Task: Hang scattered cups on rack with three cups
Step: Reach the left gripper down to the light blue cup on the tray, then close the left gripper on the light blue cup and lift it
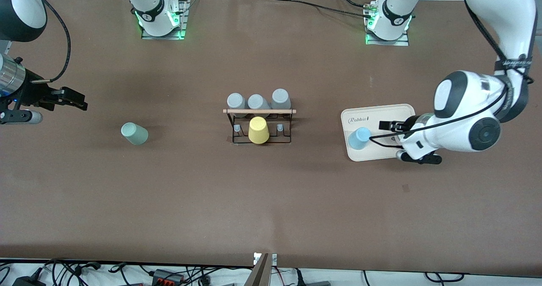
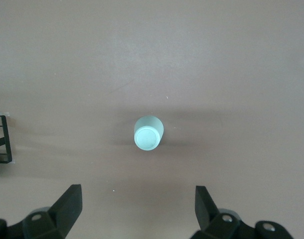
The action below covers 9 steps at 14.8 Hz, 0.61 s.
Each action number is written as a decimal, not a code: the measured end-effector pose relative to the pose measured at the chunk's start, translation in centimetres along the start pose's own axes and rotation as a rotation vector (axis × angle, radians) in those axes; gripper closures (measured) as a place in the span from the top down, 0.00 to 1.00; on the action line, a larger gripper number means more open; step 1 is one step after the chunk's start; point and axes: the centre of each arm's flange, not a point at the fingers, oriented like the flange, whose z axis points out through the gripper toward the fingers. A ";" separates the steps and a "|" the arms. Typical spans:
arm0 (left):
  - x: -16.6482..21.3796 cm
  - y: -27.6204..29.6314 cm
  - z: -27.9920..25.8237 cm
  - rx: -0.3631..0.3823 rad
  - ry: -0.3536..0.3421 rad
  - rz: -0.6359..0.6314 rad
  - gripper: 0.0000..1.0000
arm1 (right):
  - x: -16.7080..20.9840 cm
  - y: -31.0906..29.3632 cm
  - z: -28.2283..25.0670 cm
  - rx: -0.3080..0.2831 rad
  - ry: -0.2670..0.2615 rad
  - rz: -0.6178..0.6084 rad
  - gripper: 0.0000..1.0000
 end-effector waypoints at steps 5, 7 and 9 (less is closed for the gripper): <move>1.8 3.0 6.1 0.085 0.007 -0.001 1.00 | 0.1 -0.1 0.1 0.000 -0.002 -0.003 1.00; 2.3 3.5 8.0 0.091 -0.005 -0.009 1.00 | 0.1 -0.2 0.1 0.000 -0.002 -0.003 1.00; 2.5 4.5 9.2 0.096 -0.011 -0.014 1.00 | 0.1 -0.2 0.2 0.000 -0.003 -0.003 1.00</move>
